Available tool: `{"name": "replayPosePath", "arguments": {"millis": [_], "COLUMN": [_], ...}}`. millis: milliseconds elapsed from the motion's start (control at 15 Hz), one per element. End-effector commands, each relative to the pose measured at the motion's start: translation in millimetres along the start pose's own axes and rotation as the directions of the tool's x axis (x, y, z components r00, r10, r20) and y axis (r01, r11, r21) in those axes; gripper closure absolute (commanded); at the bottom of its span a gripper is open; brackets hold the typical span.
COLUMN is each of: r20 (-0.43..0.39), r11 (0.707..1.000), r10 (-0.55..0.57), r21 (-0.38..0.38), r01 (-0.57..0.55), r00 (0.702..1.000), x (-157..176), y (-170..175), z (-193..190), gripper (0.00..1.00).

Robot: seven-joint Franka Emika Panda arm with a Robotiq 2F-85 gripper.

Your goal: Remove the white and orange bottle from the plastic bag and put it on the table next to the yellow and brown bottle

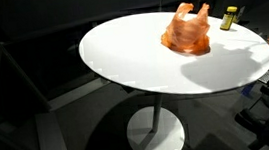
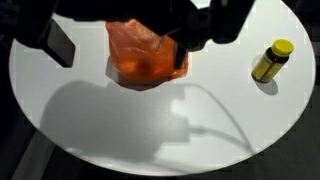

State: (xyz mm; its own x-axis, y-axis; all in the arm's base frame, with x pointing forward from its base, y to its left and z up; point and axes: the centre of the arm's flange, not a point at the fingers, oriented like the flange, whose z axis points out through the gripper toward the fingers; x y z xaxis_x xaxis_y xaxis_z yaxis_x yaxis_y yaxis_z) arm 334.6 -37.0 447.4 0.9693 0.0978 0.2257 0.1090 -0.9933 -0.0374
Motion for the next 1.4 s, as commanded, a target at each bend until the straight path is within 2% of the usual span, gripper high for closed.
{"name": "replayPosePath", "arguments": {"millis": [0,467,800,1067,1333], "r20": [-0.001,-0.009,-0.019,0.033,0.149], "r11": [0.999,0.998,0.996,0.987,0.973], "r10": [0.030,0.061,0.092,0.155,0.204], "r21": [0.014,-0.006,0.000,0.033,0.075], "r01": [-0.030,-0.061,-0.092,-0.156,-0.217], "r00": [1.000,0.998,0.996,0.987,0.968], "x": [23,96,157,193,210], "y": [4,22,42,59,72], "z": [-14,-35,-30,-5,32], "gripper": [0.00,0.00,0.00,0.00,0.00]}}
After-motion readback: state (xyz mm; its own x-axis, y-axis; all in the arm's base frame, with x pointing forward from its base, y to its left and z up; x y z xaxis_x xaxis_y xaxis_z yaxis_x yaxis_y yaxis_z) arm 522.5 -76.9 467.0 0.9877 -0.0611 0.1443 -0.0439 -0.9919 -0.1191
